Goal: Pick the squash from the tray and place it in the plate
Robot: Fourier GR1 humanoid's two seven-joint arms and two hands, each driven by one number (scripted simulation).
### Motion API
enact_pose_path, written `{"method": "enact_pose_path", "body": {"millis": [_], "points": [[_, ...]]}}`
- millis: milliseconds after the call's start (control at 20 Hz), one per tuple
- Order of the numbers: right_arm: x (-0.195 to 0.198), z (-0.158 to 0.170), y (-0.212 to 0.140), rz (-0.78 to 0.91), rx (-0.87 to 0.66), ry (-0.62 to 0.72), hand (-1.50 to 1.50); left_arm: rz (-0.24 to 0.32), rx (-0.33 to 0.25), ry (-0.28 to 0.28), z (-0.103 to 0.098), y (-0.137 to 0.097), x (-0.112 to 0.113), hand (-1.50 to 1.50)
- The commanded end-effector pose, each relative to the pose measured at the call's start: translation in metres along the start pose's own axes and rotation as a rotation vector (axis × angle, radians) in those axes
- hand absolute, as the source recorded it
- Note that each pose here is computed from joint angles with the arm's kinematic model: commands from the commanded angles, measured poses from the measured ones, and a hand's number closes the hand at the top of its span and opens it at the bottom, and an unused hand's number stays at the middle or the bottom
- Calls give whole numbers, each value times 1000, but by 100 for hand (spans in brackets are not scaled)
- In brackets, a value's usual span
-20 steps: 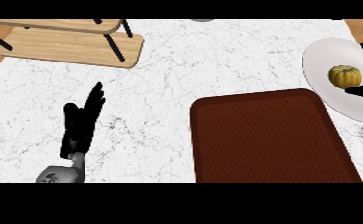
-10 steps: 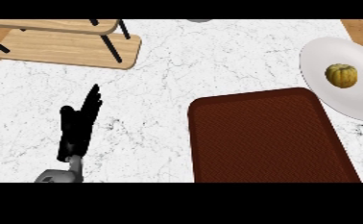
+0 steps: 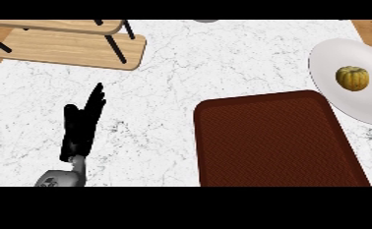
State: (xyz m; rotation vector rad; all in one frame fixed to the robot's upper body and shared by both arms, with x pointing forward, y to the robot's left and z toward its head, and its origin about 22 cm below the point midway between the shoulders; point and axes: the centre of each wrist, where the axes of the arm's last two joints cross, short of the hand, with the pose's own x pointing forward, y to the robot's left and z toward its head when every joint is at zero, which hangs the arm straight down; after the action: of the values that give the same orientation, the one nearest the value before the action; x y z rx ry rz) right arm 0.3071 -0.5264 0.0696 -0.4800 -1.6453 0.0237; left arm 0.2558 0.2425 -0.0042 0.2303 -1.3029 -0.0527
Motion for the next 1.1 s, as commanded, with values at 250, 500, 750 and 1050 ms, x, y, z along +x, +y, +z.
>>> {"method": "enact_pose_path", "body": {"millis": [250, 500, 750, 1050], "points": [[-9, 6, 4, 29, -13, -23, -150, 13, -4, -4, 10, -2, -6, 0], [-19, 10, 15, 88, -39, 47, -150, -1, 4, -11, 10, 18, -5, 0], [-47, 31, 28, 124, -64, 51, -150, -4, 0, -2, 4, 2, -8, 0], [-22, 20, -2, 155, -88, 86, -150, 1, -10, -2, 4, 10, -7, 0]]}}
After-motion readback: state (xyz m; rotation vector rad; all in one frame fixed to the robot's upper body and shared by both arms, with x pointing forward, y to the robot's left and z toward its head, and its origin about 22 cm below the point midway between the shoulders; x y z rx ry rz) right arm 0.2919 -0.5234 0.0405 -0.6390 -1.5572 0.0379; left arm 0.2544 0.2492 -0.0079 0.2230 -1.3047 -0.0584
